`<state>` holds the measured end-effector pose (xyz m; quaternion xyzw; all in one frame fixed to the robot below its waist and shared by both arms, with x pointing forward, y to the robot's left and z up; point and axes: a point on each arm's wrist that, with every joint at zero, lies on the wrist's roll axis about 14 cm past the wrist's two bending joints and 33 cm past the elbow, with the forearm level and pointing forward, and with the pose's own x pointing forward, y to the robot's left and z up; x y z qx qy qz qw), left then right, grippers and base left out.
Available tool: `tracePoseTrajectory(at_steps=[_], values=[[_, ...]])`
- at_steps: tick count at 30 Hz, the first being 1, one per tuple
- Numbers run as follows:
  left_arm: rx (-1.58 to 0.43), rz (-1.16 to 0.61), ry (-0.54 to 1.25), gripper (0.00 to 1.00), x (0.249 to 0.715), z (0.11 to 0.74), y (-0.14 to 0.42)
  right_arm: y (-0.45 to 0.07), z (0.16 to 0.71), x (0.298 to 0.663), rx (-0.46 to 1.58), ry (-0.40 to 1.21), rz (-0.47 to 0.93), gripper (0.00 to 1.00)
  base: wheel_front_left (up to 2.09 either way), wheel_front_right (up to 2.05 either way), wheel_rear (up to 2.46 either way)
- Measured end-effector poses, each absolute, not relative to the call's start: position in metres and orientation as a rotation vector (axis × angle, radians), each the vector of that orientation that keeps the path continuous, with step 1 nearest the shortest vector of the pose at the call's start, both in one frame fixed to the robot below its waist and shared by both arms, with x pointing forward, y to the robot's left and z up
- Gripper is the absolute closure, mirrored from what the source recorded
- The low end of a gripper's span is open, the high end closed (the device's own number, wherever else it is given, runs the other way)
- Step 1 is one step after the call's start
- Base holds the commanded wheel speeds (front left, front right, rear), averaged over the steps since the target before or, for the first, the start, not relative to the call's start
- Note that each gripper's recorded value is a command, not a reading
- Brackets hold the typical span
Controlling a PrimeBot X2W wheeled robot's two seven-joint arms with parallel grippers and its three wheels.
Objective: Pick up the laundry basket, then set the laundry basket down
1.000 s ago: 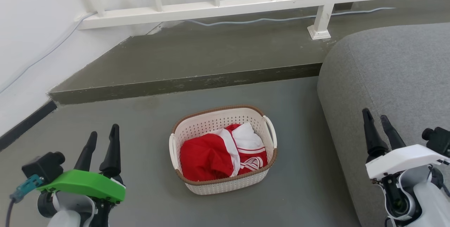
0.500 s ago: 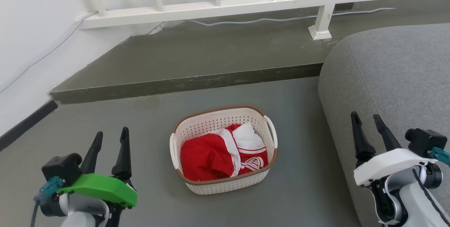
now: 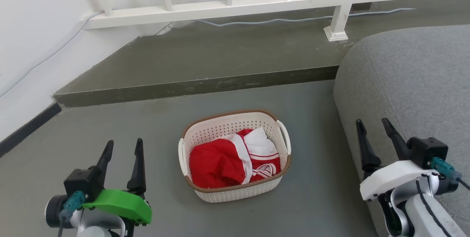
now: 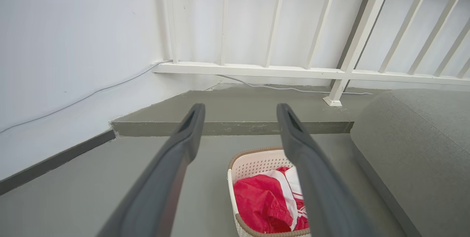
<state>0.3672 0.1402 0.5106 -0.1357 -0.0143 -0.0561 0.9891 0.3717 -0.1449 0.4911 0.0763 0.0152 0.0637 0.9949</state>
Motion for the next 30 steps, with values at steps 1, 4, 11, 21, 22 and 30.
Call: tracePoseTrajectory(at_steps=[1, 4, 11, 21, 22, 30], values=[[-0.259, -0.113, -0.031, 0.0, 0.367, 0.51, 0.14, -0.144, 0.491, 0.372, 0.136, 0.026, 0.132, 0.0, 0.0, 0.0, 0.0], [-0.235, -0.108, -0.032, 0.0, 0.366, 0.508, 0.14, -0.141, 0.492, 0.371, 0.108, 0.015, 0.14, 0.0, 0.0, 0.0, 0.0], [-0.194, -0.097, -0.037, 0.0, 0.364, 0.505, 0.14, -0.14, 0.494, 0.372, 0.068, -0.007, 0.136, 0.0, 0.0, 0.0, 0.0], [-0.164, -0.081, -0.023, 0.0, 0.362, 0.497, 0.141, -0.139, 0.497, 0.372, 0.033, -0.029, 0.134, 0.0, 0.0, 0.0, 0.0], [-0.164, -0.081, -0.021, 0.0, 0.362, 0.496, 0.141, -0.14, 0.497, 0.372, 0.033, -0.029, 0.133, 0.0, 0.0, 0.0, 0.0], [-0.165, -0.076, -0.012, 0.0, 0.362, 0.494, 0.142, -0.141, 0.497, 0.373, 0.042, -0.029, 0.123, 0.0, 0.0, 0.0, 0.0]])
